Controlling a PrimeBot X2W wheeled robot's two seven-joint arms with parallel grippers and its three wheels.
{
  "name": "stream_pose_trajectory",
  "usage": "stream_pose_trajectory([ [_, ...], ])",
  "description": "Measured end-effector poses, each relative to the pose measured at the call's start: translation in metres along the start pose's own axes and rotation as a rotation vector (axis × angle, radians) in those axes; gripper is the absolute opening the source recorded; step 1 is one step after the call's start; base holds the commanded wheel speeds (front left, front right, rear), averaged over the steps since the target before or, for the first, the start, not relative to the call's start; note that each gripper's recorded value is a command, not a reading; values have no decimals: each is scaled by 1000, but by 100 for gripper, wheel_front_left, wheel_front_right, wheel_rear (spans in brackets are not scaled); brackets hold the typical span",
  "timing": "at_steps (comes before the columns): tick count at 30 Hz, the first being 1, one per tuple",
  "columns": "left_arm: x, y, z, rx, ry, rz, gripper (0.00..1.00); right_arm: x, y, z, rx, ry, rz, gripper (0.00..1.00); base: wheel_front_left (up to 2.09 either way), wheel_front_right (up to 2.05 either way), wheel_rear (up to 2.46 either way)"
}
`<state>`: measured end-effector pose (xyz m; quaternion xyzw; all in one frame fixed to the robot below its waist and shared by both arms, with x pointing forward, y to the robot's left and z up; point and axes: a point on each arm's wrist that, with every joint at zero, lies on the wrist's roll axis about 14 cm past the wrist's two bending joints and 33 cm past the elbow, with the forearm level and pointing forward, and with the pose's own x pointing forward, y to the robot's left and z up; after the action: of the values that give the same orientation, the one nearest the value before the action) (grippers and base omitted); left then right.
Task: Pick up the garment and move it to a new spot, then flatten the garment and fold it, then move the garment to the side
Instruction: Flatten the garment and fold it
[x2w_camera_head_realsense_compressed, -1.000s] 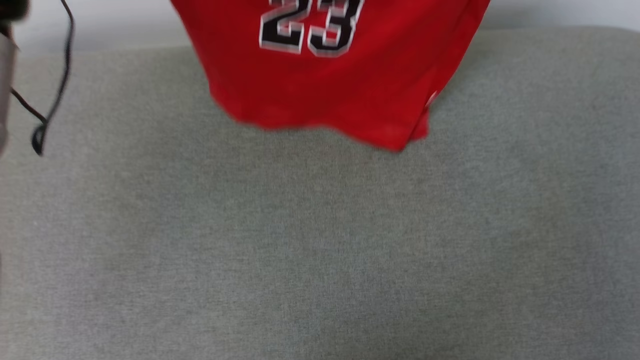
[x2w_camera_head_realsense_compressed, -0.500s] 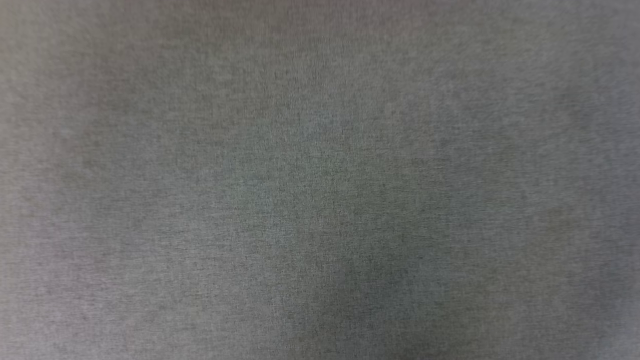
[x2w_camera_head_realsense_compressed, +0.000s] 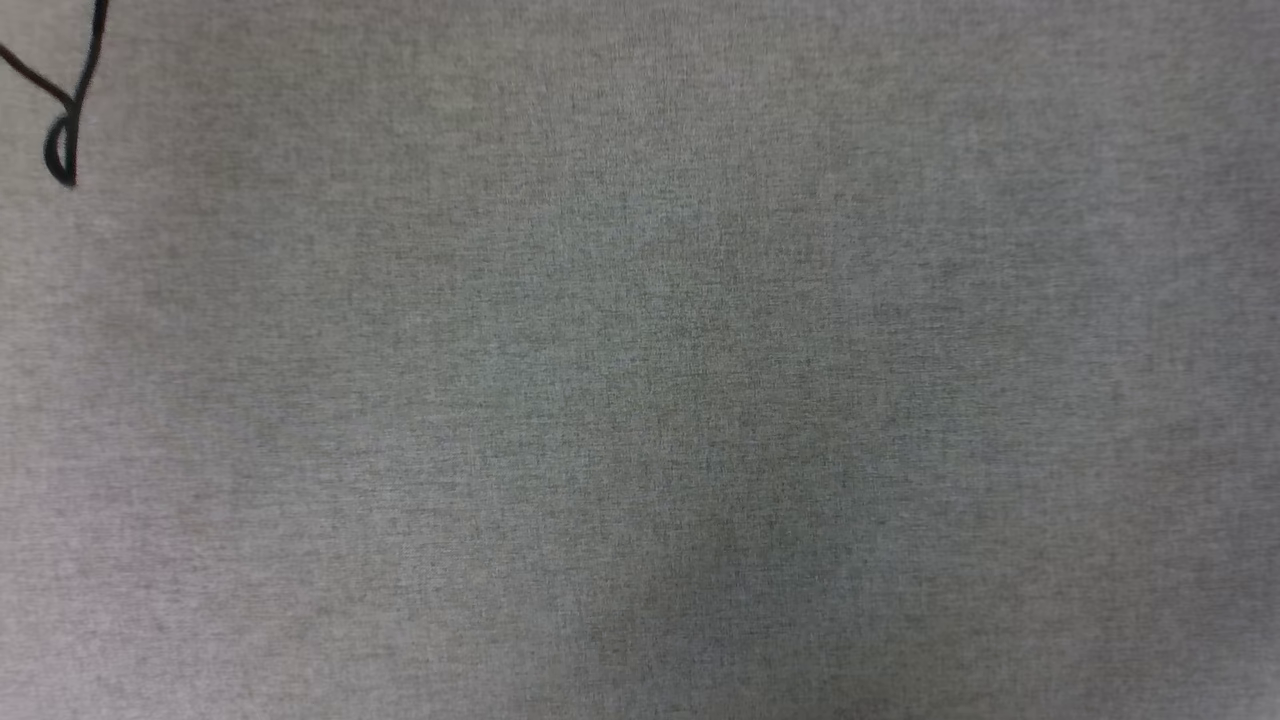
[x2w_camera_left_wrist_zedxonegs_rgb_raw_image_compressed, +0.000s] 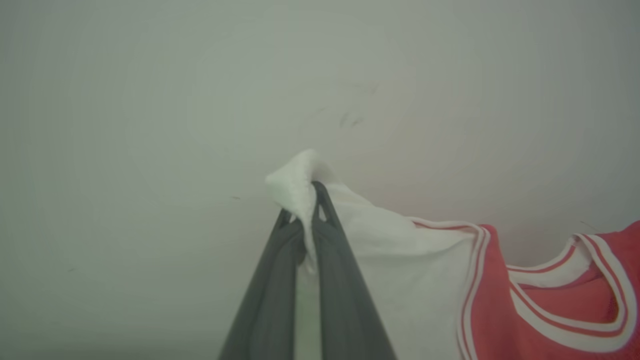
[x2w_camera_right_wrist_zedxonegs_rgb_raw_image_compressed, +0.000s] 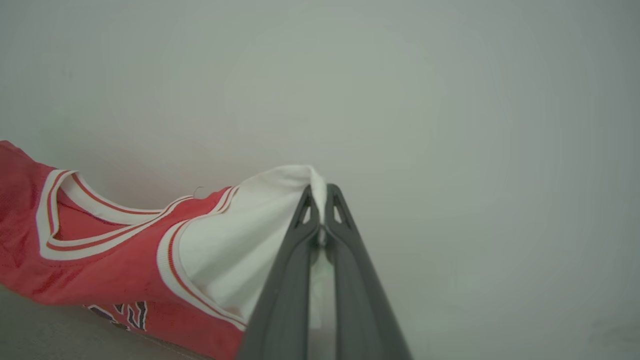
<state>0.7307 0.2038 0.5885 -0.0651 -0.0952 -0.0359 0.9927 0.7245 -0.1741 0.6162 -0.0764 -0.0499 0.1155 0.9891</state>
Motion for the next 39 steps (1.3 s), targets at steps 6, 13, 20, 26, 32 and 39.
stream_pose_trajectory([
  [6, -31, 7, -16, -28, 55, 9, 0, -30, 15, -37, 40, 136, 38, 0, 0, 0, 0],
  [13, -103, 25, -45, -89, 164, 63, 0, -102, 33, -82, 124, 296, 76, 0, 0, 0, 0],
  [20, -202, 45, -70, -117, 279, 147, 0, -198, 43, -116, 187, 427, 67, 0, 0, 0, 0],
  [26, -292, 51, -92, -114, 398, 204, 0, -278, 51, -137, 238, 516, 31, 0, 0, 0, 0],
  [32, -358, 53, -89, -113, 447, 258, 0, -354, 62, -152, 326, 585, -28, 0, 0, 0, 0],
  [39, -428, 57, -81, -68, 520, 322, 0, -444, 98, -171, 423, 778, -59, 0, 0, 0, 0],
])
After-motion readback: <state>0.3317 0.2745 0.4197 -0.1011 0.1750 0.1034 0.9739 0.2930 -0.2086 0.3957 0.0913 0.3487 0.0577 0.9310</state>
